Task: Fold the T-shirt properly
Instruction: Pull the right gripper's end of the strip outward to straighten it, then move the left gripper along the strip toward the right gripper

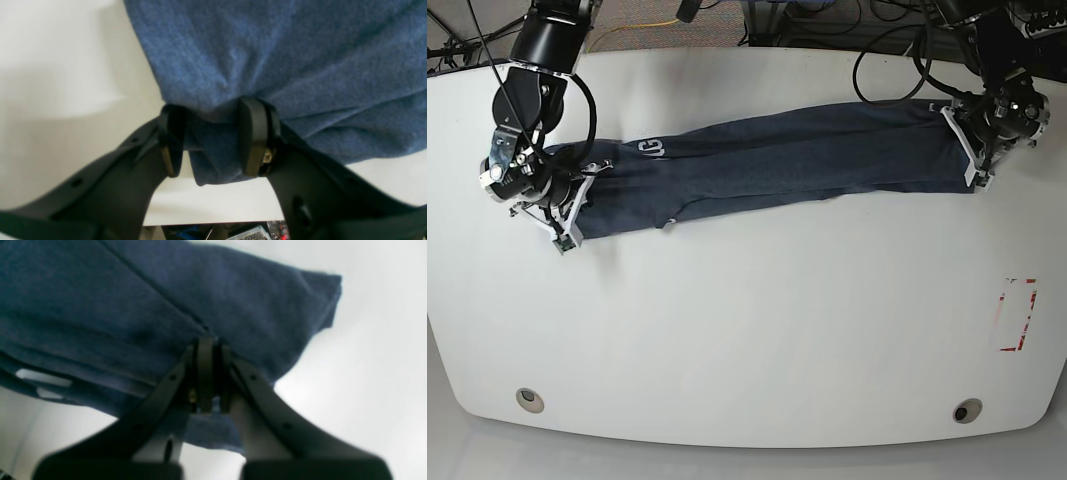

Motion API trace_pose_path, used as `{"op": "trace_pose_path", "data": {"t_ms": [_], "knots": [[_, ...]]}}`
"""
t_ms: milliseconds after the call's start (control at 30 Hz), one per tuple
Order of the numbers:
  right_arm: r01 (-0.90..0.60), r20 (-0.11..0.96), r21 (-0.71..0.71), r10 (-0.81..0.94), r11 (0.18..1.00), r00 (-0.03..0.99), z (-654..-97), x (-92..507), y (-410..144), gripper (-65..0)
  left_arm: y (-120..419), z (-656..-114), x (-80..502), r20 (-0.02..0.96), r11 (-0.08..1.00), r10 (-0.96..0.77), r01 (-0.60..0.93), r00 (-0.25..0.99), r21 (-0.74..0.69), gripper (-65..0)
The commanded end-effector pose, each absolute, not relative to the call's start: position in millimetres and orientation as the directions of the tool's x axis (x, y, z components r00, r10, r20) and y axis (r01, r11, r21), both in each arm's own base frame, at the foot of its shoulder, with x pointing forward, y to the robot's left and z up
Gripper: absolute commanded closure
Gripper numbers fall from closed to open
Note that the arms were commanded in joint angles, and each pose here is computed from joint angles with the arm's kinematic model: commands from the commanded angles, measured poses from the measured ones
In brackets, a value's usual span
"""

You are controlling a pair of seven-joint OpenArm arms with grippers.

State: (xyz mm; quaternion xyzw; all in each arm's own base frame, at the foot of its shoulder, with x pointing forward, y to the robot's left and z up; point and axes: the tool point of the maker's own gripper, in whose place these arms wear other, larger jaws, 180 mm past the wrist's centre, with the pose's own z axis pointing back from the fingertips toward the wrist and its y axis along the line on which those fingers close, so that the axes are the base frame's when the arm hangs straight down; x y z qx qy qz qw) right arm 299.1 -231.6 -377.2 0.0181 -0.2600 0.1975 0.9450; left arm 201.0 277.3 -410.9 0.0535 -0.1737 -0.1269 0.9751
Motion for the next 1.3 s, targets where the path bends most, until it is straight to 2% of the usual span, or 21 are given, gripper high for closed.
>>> {"op": "trace_pose_path", "data": {"t_ms": [0, 33, 100, 167, 200, 300, 367, 433, 500, 667, 933, 1000, 1167, 1267], "knots": [[-0.380, 0.539, -0.097, 0.370, 0.920, 0.757, -365.9, 305.3, -237.6, 0.0, 278.4, -407.9, 202.2, 0.319, 0.957, -0.280, 0.239, 0.905, 0.163, -23.9], [-0.367, 0.536, -0.095, 0.358, 0.925, 0.764, -367.8, 301.2, -242.2, -0.8, 278.6, -407.8, 202.2, 0.320, 0.958, -0.279, 0.237, 0.905, 0.162, -23.9], [-0.316, 0.542, -0.099, 0.318, 0.944, 0.778, -364.7, 297.0, -259.8, -7.5, 278.4, -405.7, 205.7, 0.329, 0.958, -0.279, 0.236, 0.902, 0.164, -23.9], [-0.281, 0.552, -0.101, 0.289, 0.954, 0.782, -361.0, 294.5, -269.7, -17.6, 278.2, -400.1, 215.3, 0.352, 0.958, -0.280, 0.233, 0.893, 0.170, -24.0], [-0.266, 0.561, -0.117, 0.285, 0.957, 0.777, -353.8, 294.3, -274.9, -24.9, 278.3, -398.5, 218.1, 0.360, 0.959, -0.276, 0.228, 0.891, 0.170, -24.2], [-0.235, 0.565, -0.155, 0.281, 0.959, 0.775, -338.3, 287.6, -280.5, -39.2, 271.4, -396.5, 223.4, 0.395, 0.964, -0.265, 0.229, 0.880, 0.136, -24.2], [-0.221, 0.578, -0.163, 0.274, 0.962, 0.769, -330.3, 284.0, -275.0, -42.5, 263.2, -391.3, 231.8, 0.440, 0.967, -0.253, 0.234, 0.861, 0.099, -24.3], [-0.220, 0.586, -0.168, 0.277, 0.961, 0.761, -324.5, 282.3, -267.7, -42.5, 257.1, -386.8, 239.2, 0.474, 0.969, -0.243, 0.238, 0.847, 0.072, -24.4], [-0.219, 0.576, -0.157, 0.269, 0.963, 0.772, -325.1, 278.0, -259.4, -42.5, 251.6, -384.2, 243.1, 0.499, 0.969, -0.232, 0.243, 0.835, 0.044, -27.9], [-0.222, 0.562, -0.077, 0.226, 0.972, 0.796, -339.4, 272.6, -232.5, -42.3, 237.5, -374.9, 252.7, 0.567, 0.965, -0.199, 0.261, 0.799, -0.029, -45.4], [-0.216, 0.501, 0.103, 0.137, 0.971, 0.855, -385.1, 262.8, -205.4, -41.7, 243.2, -340.4, 265.8, 0.692, 0.950, -0.115, 0.282, 0.713, -0.133, -44.2], [-0.224, 0.521, 0.159, 0.111, 0.962, 0.846, -387.3, 265.7, -197.4, -38.2, 255.6, -332.8, 265.4, 0.715, 0.958, -0.067, 0.244, 0.696, -0.148, -43.6], [-0.243, 0.545, 0.269, 0.061, 0.932, 0.836, -390.4, 273.1, -190.1, -20.1, 288.3, -340.8, 257.0, 0.688, 0.963, 0.066, 0.134, 0.722, -0.233, -43.9], [-0.235, 0.526, 0.268, 0.062, 0.934, 0.848, -395.6, 270.9, -199.2, -17.1, 302.3, -355.0, 248.1, 0.642, 0.962, 0.112, 0.080, 0.758, -0.262, -43.9]]}}
